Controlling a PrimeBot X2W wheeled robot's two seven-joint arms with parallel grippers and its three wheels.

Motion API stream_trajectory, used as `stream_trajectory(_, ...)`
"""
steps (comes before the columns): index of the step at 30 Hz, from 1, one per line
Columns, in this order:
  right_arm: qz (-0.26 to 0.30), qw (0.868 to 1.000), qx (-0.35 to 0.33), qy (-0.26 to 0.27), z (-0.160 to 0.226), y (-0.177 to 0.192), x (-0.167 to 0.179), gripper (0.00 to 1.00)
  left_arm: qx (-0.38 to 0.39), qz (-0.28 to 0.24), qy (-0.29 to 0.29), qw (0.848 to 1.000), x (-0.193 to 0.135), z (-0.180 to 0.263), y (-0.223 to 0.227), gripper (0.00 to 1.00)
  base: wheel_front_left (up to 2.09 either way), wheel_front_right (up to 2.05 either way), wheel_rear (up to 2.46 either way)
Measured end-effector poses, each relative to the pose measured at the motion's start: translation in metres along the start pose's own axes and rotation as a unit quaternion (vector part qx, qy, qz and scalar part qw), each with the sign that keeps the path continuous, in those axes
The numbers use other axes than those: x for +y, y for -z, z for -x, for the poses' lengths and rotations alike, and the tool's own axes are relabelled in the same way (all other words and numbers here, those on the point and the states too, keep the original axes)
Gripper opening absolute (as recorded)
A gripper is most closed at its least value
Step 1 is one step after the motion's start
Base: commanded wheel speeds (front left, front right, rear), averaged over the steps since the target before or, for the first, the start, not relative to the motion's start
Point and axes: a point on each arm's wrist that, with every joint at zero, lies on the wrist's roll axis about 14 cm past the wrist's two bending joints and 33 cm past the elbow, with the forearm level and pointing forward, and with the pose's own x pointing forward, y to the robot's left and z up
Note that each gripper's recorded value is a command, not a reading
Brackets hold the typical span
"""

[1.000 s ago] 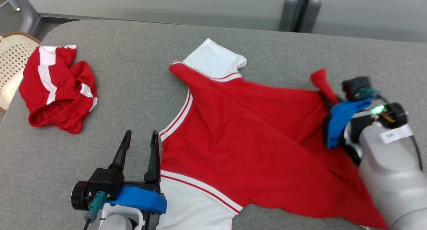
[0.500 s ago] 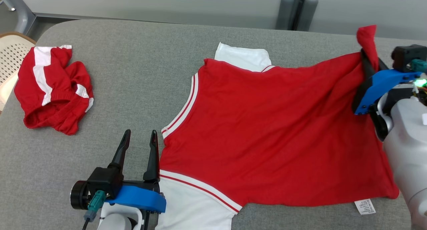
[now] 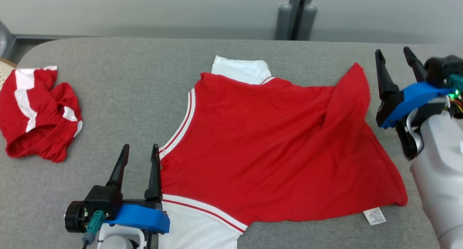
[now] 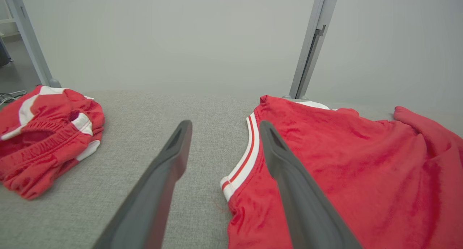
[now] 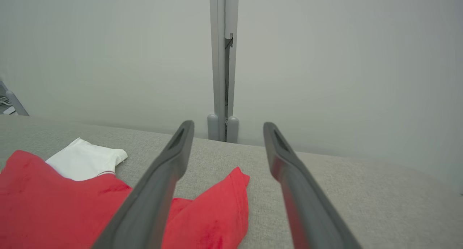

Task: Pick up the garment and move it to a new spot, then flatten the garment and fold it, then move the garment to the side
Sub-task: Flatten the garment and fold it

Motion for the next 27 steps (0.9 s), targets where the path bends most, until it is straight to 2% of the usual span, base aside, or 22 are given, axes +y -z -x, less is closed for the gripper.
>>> stream_trajectory(6,-0.016,0.999,-0.051,0.000,0.047,-0.010,-0.002,1.00,-0.010,-0.006,0.016,1.000,-0.008,0.001,-0.007,1.00,0.00,0.00,0.00)
stream_trajectory(14,-0.043,0.997,-0.067,0.003,0.112,0.004,0.009,1.00,-0.023,-0.012,0.036,0.999,-0.019,0.008,-0.015,1.00,0.00,0.00,0.00)
stream_trajectory(22,-0.049,0.997,-0.065,0.012,0.163,0.019,0.025,1.00,-0.022,-0.018,0.026,0.999,-0.012,0.024,-0.014,1.00,0.00,0.00,0.00)
stream_trajectory(27,-0.053,0.996,-0.075,0.019,0.182,0.015,0.032,1.00,-0.032,-0.024,0.014,0.999,-0.003,0.032,-0.021,1.00,0.00,0.00,0.00)
